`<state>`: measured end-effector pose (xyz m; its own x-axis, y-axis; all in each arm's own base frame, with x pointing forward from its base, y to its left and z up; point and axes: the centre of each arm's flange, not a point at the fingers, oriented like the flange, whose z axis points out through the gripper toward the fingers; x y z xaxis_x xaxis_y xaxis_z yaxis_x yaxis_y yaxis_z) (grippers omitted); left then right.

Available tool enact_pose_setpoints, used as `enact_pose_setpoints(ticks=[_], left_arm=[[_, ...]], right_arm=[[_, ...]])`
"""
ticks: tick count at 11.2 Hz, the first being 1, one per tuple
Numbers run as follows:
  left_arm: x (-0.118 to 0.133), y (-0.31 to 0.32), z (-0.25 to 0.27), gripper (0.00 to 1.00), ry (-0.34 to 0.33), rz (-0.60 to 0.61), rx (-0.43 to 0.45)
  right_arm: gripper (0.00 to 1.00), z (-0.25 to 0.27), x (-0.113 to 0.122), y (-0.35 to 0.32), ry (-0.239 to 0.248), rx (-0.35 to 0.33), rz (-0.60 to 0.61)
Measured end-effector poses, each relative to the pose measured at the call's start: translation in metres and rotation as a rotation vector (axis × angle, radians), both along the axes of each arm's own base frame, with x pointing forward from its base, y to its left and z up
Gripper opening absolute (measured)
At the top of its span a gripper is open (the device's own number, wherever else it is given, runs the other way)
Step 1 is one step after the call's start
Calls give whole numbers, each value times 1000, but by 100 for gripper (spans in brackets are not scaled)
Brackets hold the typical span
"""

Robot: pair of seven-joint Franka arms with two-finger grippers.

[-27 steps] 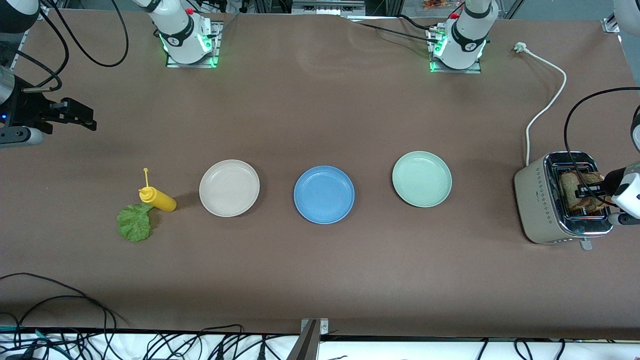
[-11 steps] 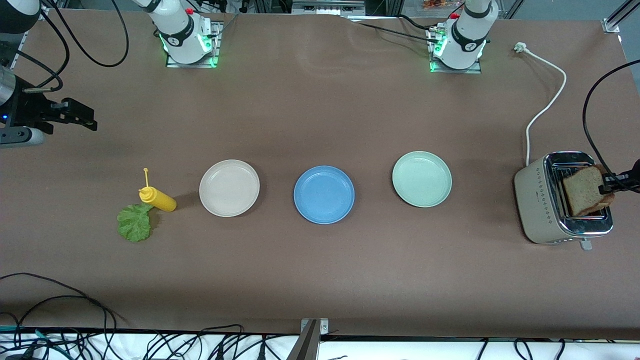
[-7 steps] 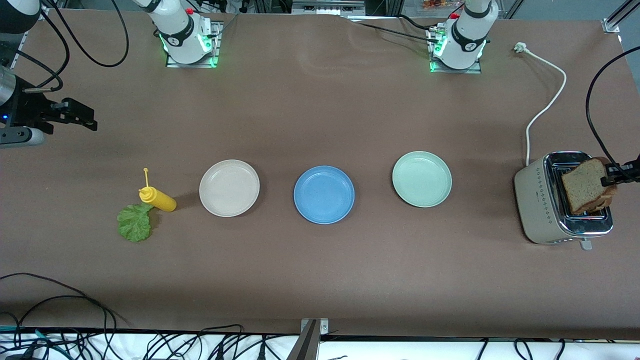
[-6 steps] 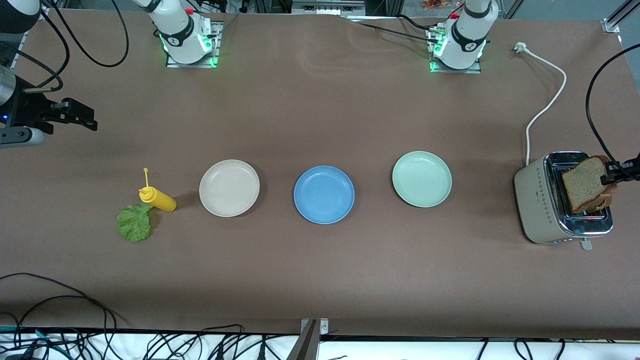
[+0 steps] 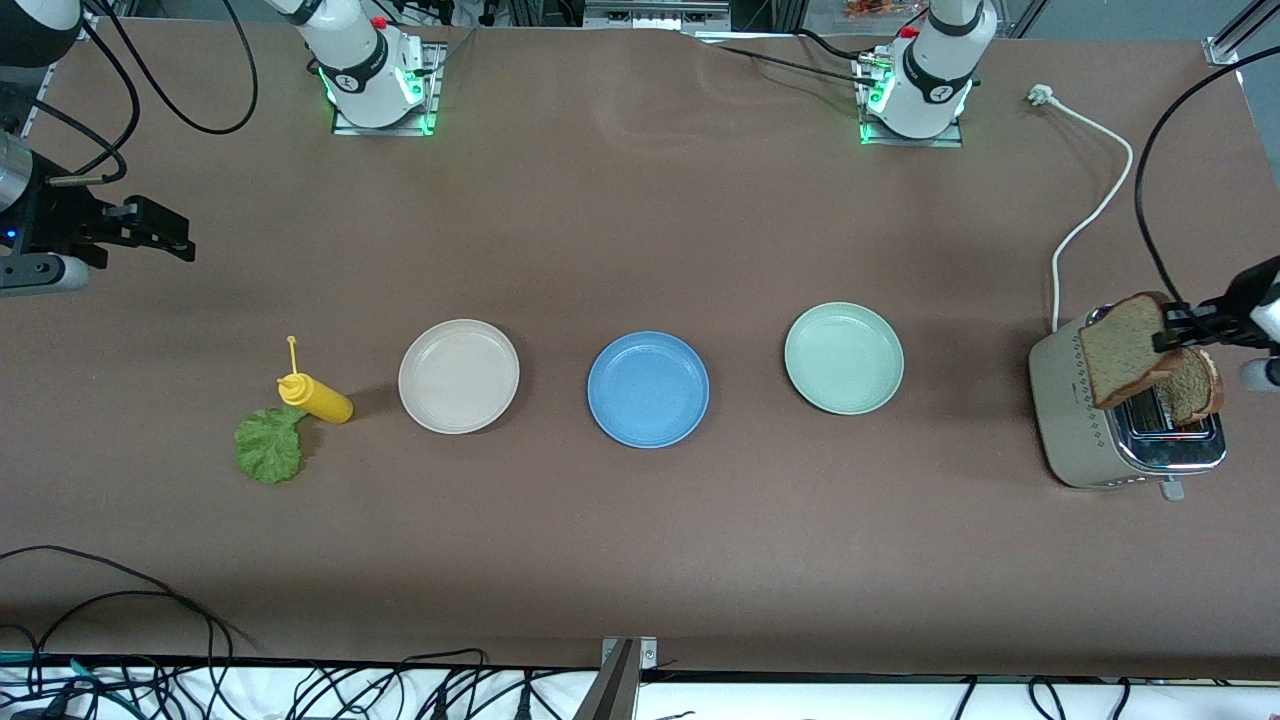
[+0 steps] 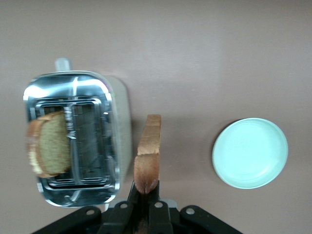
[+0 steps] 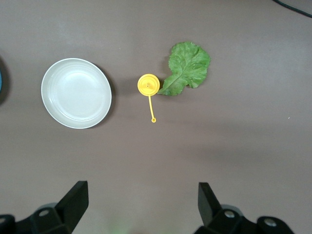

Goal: Make sandwich in blue plate with both arms
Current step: 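Carry the bread slice with the left gripper over the blue plate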

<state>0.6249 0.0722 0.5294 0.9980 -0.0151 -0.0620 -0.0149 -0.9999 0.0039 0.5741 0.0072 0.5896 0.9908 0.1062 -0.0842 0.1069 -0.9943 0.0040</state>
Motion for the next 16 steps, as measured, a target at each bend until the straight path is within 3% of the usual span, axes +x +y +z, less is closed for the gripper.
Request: enact_pose_setpoints(ticks=[3, 9, 11, 16], left_arm=[[0, -82, -5, 9, 37, 43, -22], [-15, -229, -32, 9, 109, 11, -56], [-26, -280, -46, 9, 141, -40, -74], [-30, -363, -94, 9, 134, -156, -170]], right_arm=[[100, 0, 0, 0, 0, 0, 0], [100, -1, 0, 1, 1, 0, 1], [100, -1, 0, 1, 1, 0, 1], [100, -1, 1, 1, 1, 0, 2]])
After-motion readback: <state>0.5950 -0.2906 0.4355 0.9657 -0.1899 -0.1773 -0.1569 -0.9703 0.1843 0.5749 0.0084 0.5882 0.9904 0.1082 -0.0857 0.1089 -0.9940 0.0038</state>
